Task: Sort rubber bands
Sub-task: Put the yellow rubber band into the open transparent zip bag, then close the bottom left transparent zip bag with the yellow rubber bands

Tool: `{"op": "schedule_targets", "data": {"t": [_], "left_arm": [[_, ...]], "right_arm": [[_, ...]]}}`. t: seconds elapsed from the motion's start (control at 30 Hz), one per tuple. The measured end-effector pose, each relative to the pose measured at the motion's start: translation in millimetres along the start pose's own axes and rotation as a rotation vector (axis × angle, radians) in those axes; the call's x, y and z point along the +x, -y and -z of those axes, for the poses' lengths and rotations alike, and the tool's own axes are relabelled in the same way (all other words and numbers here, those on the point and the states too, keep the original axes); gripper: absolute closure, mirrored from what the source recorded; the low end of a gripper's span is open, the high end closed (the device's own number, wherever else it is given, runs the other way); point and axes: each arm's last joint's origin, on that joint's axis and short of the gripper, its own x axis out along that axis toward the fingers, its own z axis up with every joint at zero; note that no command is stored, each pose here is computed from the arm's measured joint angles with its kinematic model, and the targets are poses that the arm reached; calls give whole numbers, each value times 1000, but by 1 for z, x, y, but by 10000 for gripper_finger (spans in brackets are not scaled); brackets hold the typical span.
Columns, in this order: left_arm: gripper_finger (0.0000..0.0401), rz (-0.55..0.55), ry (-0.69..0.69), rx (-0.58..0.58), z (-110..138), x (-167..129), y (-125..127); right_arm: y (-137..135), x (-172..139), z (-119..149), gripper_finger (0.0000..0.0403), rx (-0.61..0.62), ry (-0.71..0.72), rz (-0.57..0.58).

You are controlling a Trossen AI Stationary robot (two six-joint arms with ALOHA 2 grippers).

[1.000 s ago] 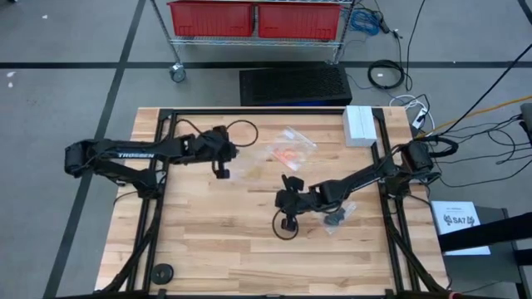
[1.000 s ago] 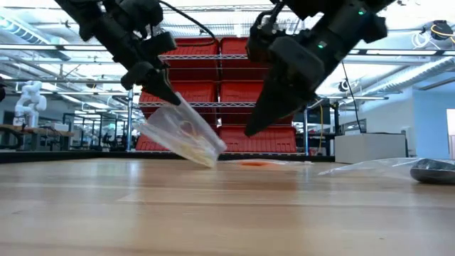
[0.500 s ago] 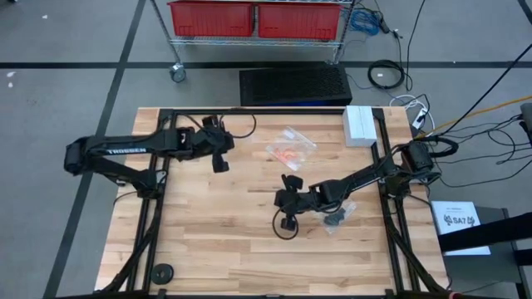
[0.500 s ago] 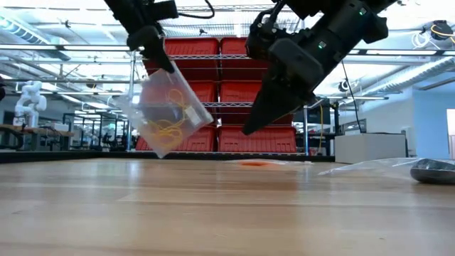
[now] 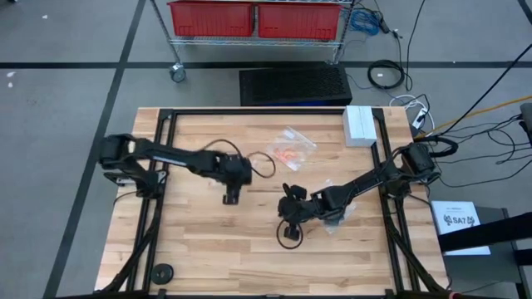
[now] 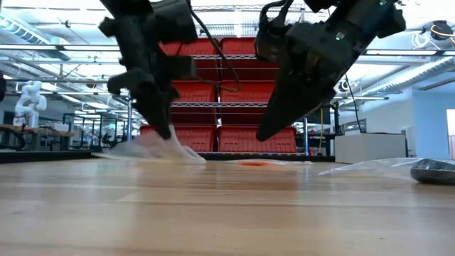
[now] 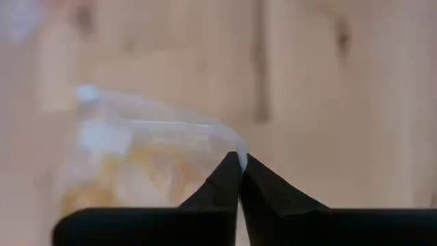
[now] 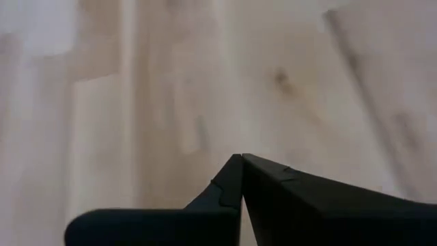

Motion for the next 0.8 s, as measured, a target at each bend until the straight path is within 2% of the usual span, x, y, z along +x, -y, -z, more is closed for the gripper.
{"op": "schedule_targets", "data": {"t": [0.2, 0.3, 0.43, 0.6, 0.8], "left_arm": [[331, 154, 61, 58, -12, 32, 15], [295, 209, 132, 59, -19, 33, 15], [260, 226, 197, 43, -28, 24, 6], [248, 263, 272, 7, -27, 7, -12], [248, 367, 383, -74, -1, 2, -45]], "right_arm": [[-11, -3, 7, 403, 135, -40, -55], [-14, -4, 8, 402, 180, -41, -57], [-14, -4, 8, 390, 214, -40, -54], [-11, -3, 7, 358, 255, -36, -42], [9, 3, -3, 303, 384, 54, 92]]}}
